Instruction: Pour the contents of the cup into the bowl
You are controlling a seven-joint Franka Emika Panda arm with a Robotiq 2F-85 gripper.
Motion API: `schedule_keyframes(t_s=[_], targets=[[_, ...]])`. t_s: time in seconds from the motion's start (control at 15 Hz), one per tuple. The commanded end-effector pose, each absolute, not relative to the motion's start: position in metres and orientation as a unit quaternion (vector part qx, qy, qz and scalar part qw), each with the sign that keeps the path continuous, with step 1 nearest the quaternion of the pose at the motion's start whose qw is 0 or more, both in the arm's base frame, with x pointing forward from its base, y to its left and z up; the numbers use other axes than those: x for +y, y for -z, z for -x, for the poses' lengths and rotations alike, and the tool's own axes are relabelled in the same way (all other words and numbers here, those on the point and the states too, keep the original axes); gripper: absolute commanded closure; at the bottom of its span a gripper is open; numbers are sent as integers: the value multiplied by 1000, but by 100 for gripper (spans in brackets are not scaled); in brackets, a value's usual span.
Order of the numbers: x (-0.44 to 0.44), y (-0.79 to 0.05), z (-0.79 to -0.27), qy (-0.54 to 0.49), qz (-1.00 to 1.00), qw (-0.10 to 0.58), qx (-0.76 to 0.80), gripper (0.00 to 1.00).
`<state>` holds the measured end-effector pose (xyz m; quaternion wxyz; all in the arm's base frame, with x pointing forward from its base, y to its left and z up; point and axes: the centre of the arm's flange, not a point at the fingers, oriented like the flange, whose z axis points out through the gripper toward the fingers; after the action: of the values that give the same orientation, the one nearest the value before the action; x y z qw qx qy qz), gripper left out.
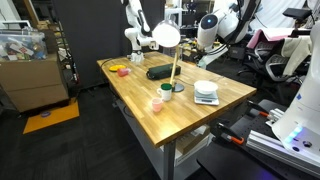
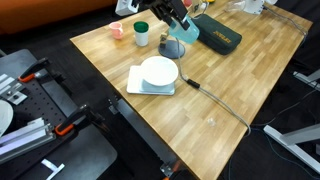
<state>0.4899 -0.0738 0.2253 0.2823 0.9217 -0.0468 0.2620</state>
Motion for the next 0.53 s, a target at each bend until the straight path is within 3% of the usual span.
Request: schedule_keyframes(t_s=[0.0,0.47], targets=[[-76,-215,-477,-280,-899,337,-13,48],[-76,-200,-452,-274,-884,378,13,48]])
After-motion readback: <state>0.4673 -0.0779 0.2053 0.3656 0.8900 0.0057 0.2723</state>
